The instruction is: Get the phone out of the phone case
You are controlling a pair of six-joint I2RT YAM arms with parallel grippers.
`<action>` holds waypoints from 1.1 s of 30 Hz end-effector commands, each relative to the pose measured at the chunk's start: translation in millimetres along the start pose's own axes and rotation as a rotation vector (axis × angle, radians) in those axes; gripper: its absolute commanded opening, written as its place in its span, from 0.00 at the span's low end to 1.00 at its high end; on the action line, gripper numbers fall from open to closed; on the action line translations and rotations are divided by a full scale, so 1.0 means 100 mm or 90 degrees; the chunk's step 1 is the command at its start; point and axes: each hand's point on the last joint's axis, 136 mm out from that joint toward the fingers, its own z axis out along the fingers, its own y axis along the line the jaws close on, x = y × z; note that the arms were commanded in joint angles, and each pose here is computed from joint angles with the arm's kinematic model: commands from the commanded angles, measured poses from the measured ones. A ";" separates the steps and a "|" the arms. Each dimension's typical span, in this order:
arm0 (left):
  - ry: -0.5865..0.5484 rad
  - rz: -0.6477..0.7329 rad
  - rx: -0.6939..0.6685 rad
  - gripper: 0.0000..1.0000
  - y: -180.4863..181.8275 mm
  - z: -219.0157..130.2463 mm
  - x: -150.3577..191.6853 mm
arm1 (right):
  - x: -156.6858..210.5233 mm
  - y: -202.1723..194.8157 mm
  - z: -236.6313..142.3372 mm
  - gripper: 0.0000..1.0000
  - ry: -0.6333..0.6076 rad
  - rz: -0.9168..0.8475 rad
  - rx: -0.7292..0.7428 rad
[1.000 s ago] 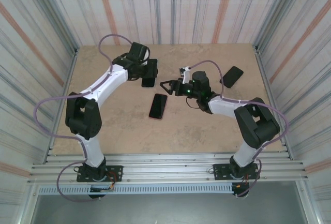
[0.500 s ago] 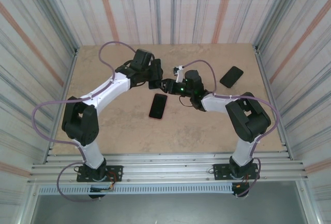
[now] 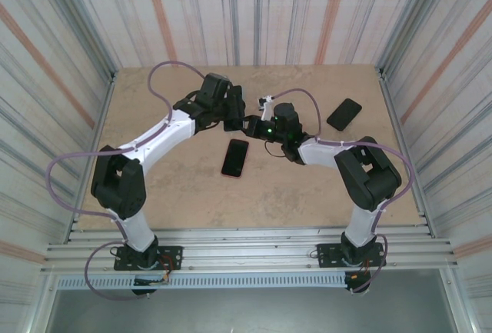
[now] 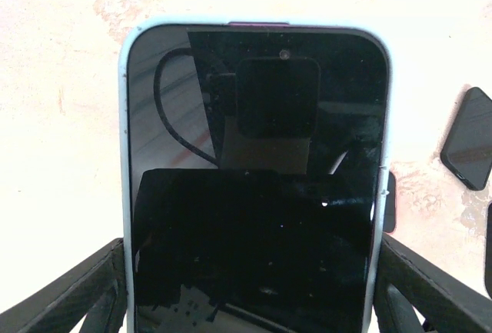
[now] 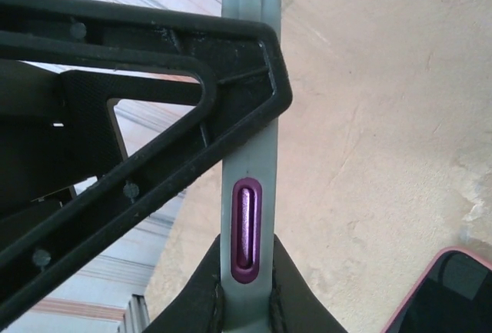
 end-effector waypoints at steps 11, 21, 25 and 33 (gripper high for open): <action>-0.046 -0.036 0.165 0.90 -0.14 -0.36 -0.45 | -0.34 0.35 -0.19 0.00 -0.030 -0.005 -0.062; -0.037 -0.093 0.374 0.83 -0.35 -0.45 -0.76 | -0.54 0.69 -0.46 0.00 -0.043 0.033 -0.147; -0.034 -0.098 0.453 0.77 -0.55 -0.56 -0.84 | -0.56 0.84 -0.54 0.00 -0.043 0.050 -0.186; -0.052 -0.096 0.533 0.58 -0.76 -1.01 -0.90 | -0.51 1.06 -0.68 0.00 -0.027 0.082 -0.241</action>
